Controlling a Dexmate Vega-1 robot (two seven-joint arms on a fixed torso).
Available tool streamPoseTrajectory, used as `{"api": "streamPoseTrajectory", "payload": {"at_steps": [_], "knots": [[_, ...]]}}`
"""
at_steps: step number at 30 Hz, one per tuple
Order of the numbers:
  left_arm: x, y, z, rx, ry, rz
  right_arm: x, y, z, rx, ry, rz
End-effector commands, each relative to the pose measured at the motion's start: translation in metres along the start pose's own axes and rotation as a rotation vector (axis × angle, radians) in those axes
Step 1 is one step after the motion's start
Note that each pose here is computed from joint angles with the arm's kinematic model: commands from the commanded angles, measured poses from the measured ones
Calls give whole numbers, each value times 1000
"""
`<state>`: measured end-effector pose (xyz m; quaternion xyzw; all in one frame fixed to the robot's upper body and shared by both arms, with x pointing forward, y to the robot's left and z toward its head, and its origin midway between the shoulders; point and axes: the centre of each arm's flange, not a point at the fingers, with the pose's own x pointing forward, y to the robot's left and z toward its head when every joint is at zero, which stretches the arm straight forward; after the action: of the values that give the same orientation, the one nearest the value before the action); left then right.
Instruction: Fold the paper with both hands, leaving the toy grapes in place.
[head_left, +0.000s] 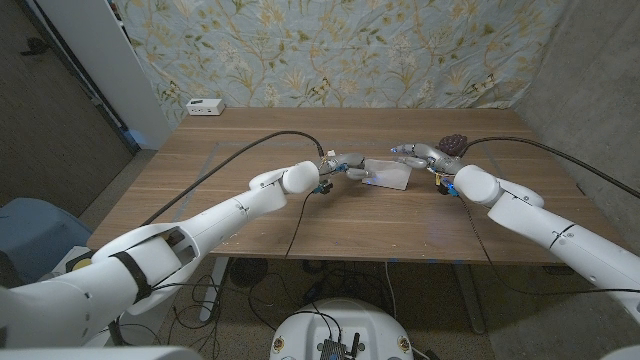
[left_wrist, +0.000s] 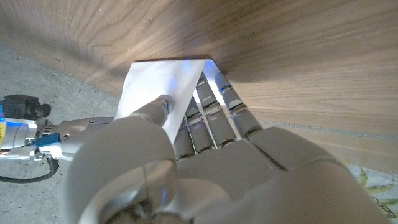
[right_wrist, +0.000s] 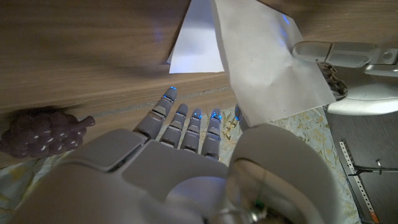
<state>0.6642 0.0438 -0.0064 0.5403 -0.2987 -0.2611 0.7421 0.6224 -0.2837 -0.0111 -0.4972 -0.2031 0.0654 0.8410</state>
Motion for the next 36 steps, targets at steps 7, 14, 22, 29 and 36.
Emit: {"api": "streamPoseTrajectory", "payload": {"at_steps": [7, 14, 22, 29, 36], "knots": [[5, 7, 12, 12, 102, 64, -7, -3, -4, 79, -38, -43], [8, 5, 21, 102, 156, 130, -16, -7, -5, 81, -94, -161], [11, 2, 29, 184, 193, 197, -21, -10, 0, 65, -137, -219], [13, -2, 37, 297, 213, 235, -21, -10, 1, 60, -140, -208], [16, -8, 42, 449, 203, 250, -21, -11, 0, 66, -140, -200]]}}
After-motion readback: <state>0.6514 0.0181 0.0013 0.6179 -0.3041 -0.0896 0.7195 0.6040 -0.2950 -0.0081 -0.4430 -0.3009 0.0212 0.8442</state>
